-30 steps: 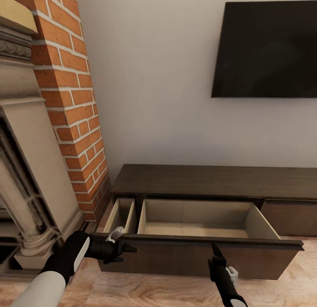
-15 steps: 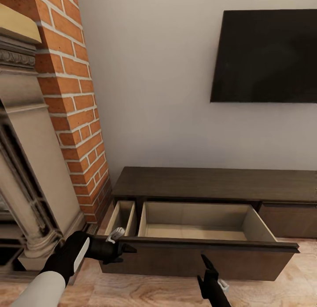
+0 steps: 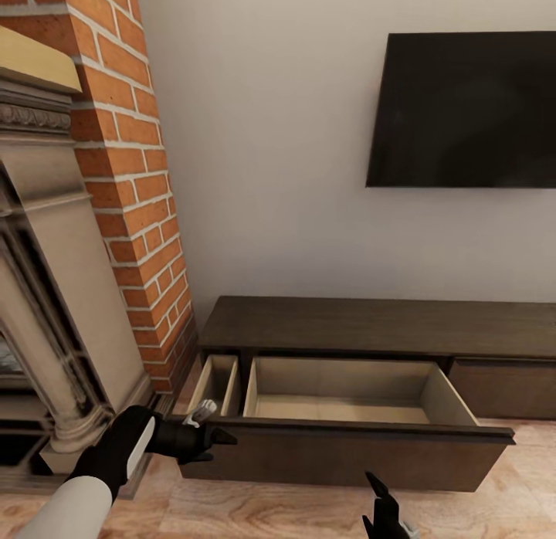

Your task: Place each of the two pumpkins and all three candles from the living room inside a cabinet in the living room (use any cabinet), then make sure every cabinet is closed, and position the cauldron so it is next to a table in the living room.

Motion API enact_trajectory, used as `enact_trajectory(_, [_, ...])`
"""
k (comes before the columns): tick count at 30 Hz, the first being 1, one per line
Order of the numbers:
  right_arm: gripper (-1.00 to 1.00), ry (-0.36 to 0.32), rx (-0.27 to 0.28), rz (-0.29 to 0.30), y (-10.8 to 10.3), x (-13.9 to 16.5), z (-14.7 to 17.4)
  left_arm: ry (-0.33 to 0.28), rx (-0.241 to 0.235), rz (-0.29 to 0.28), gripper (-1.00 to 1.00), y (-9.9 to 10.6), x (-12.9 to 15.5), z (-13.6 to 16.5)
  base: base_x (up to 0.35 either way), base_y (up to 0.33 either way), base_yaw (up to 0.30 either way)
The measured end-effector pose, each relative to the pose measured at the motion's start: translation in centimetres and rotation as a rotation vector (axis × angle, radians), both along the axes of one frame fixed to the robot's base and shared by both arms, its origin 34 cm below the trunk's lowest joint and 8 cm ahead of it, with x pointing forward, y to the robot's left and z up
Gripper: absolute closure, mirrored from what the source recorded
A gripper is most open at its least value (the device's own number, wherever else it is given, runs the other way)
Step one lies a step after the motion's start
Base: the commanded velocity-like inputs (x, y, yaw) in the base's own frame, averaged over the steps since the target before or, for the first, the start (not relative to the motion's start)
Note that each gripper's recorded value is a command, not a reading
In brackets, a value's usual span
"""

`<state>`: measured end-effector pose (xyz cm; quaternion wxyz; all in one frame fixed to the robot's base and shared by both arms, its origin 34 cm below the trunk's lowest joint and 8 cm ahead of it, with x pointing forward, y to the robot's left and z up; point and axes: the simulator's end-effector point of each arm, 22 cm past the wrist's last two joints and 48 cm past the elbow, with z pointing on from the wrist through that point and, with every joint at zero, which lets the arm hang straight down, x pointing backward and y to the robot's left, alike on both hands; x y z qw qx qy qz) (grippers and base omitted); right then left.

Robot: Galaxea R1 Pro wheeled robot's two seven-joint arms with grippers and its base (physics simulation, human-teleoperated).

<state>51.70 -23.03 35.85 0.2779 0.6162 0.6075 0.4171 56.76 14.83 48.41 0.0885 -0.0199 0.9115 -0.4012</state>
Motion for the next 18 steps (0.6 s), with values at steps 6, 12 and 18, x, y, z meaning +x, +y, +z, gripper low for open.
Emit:
enact_trajectory(6, [-1.00, 0.003, 0.002, -0.001, 0.0, 0.2, 1.2, 0.000, 0.002, -0.001, -1.00, 0.0, 0.3, 1.3, 0.000, 0.000, 0.000])
enact_trajectory(12, [-1.00, 0.003, 0.000, -0.001, -0.1, 0.5, 2.5, 0.001, 0.001, -0.003, -1.00, -0.1, 0.5, 2.6, 0.000, 0.000, 0.000])
enact_trajectory(18, [-1.00, 0.001, 0.001, -0.001, 0.0, 0.8, 3.9, 0.005, 0.023, -0.045, -1.00, -0.7, 0.2, 3.5, 0.000, 0.000, 0.000])
